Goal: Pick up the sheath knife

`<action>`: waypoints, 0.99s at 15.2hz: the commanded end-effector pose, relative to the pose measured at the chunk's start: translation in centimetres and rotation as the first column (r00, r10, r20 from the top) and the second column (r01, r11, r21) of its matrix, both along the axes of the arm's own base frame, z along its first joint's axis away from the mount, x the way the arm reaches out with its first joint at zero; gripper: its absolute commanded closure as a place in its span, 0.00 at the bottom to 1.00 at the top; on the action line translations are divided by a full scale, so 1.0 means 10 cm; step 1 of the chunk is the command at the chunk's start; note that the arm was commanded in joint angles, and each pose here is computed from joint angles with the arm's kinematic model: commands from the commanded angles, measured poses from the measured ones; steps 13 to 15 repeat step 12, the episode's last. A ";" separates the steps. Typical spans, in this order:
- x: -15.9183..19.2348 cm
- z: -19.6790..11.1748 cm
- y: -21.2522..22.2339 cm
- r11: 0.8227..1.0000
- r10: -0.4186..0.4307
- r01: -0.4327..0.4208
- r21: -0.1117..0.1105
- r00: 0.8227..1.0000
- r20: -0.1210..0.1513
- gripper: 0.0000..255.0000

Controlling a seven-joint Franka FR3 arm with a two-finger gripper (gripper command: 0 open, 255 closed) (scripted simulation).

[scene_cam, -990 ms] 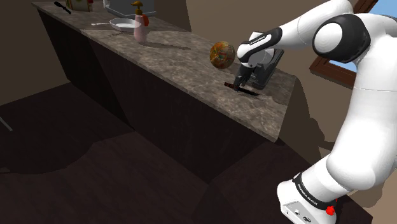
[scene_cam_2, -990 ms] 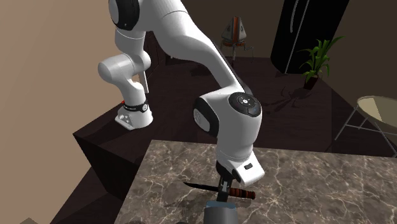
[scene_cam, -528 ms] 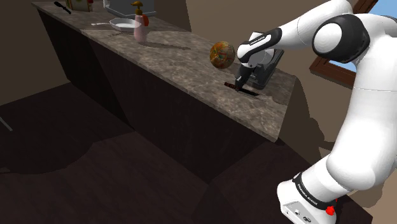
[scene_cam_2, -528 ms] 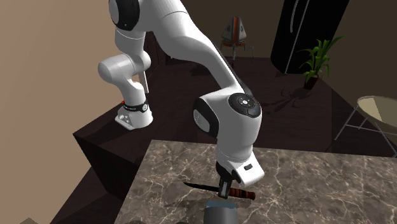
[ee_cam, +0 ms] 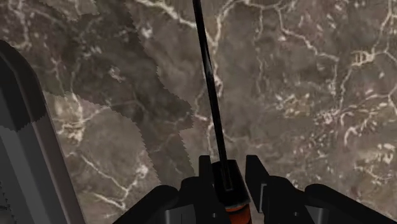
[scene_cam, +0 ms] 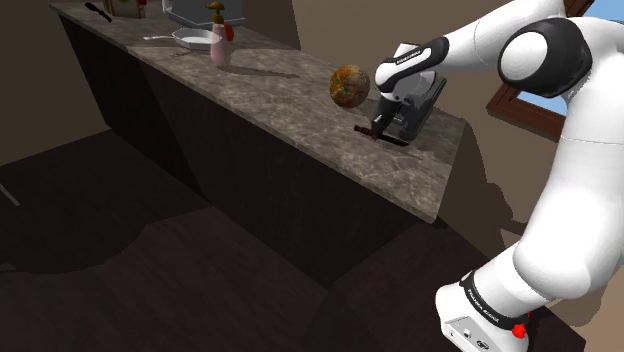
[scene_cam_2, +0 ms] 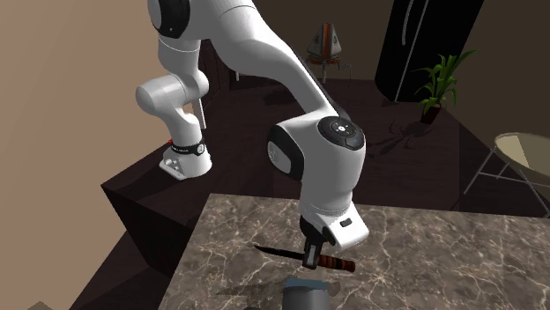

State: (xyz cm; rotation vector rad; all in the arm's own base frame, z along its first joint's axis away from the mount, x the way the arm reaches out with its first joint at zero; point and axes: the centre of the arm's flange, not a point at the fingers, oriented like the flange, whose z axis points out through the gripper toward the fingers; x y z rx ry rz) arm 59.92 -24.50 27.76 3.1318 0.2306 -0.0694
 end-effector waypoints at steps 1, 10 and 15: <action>0.00 0.10 0.00 1.000 0.000 0.000 0.000 1.000 0.000 1.00; 0.00 0.58 0.00 1.000 0.000 0.000 0.000 1.000 0.000 1.00; 0.00 0.58 0.00 1.000 0.000 0.000 0.000 1.000 0.000 1.00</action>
